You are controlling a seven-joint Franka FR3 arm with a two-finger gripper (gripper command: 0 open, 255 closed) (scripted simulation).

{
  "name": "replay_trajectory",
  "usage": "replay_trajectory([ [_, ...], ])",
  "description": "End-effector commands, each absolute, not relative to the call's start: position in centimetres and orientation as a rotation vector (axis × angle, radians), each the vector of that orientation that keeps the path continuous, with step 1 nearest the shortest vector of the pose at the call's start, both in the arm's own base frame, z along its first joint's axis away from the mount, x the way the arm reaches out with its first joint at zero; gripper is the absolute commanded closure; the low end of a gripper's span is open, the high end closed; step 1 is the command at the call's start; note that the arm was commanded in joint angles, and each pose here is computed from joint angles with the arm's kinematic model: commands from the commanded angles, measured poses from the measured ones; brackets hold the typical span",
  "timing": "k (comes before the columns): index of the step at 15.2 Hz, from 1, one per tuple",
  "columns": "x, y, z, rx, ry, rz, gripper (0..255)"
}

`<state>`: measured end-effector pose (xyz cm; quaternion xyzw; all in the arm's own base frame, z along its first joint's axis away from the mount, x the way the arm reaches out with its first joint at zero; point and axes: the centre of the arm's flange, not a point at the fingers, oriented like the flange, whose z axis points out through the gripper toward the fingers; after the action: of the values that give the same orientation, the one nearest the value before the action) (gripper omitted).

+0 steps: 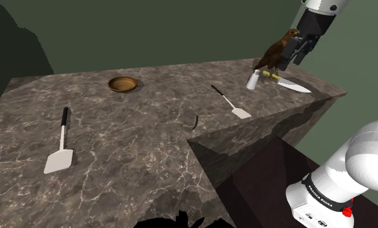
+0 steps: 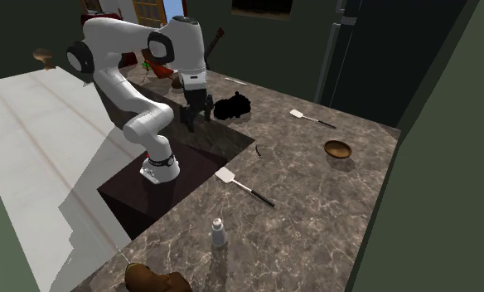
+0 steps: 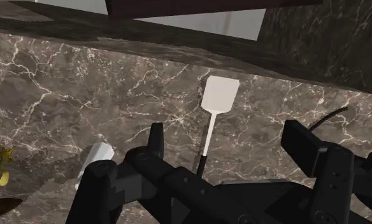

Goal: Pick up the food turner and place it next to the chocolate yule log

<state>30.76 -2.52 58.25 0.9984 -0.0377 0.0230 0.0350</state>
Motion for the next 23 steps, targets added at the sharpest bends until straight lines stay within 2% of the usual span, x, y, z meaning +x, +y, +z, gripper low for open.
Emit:
replay_trajectory([
  [1, 30.8, -2.5, 58.2, 3.069, -0.116, 0.071, 0],
  [23, 48.6, -3.1, 37.3, 3.109, -0.380, 0.103, 0],
])
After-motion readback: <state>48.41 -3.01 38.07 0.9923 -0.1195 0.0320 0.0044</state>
